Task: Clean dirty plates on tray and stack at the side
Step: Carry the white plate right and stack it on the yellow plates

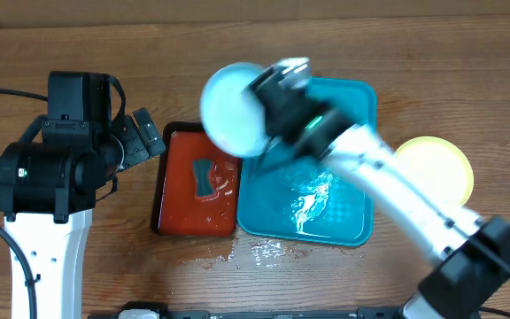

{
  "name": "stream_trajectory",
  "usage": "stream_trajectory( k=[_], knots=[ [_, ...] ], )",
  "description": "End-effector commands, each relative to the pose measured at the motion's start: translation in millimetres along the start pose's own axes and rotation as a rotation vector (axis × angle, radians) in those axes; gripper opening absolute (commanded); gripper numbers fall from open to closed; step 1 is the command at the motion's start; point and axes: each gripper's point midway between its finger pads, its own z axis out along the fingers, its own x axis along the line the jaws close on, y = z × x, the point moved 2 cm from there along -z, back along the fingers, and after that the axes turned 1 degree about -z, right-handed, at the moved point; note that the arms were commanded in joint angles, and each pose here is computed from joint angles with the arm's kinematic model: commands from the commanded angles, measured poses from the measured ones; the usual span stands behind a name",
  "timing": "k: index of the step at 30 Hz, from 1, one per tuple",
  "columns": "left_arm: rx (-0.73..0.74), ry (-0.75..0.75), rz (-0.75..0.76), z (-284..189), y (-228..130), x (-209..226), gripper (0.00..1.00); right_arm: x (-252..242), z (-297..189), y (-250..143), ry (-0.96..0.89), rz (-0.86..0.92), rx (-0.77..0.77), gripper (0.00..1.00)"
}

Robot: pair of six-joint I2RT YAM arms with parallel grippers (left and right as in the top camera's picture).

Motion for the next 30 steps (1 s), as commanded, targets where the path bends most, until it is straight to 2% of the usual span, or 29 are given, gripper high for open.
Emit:
stream_trajectory(
  k=[1,5,8,12,16,23,30],
  knots=[
    [-0.041,0.002,0.012,-9.6,6.4,2.9,1.0,-14.3,-56.9,41.0,0.359,0.195,0.058,0.04],
    [-0.04,0.001,0.012,-9.6,6.3,2.8,1.0,-123.9,-68.1,47.4,0.224,0.426,0.099,0.04],
    [-0.038,0.002,0.012,-9.6,5.9,3.1,1.0,-220.1,-66.1,13.8,-0.065,0.603,0.192,0.04],
    [-0.037,0.003,0.013,-9.5,5.6,3.2,1.0,-290.6,-60.0,-34.8,-0.269,0.739,0.308,0.04],
    [-0.037,0.003,0.013,-9.6,5.7,3.2,1.0,-319.4,-39.4,-83.9,-0.324,0.855,0.422,0.04],
    [-0.034,0.004,0.013,-9.5,4.9,3.6,1.0,-322.6,5.2,-155.4,-0.303,0.956,0.55,0.04],
    [-0.018,0.013,0.016,-9.4,1.4,5.5,1.0,-345.3,4.3,-174.5,-0.333,1.062,0.547,0.04]
  ],
)
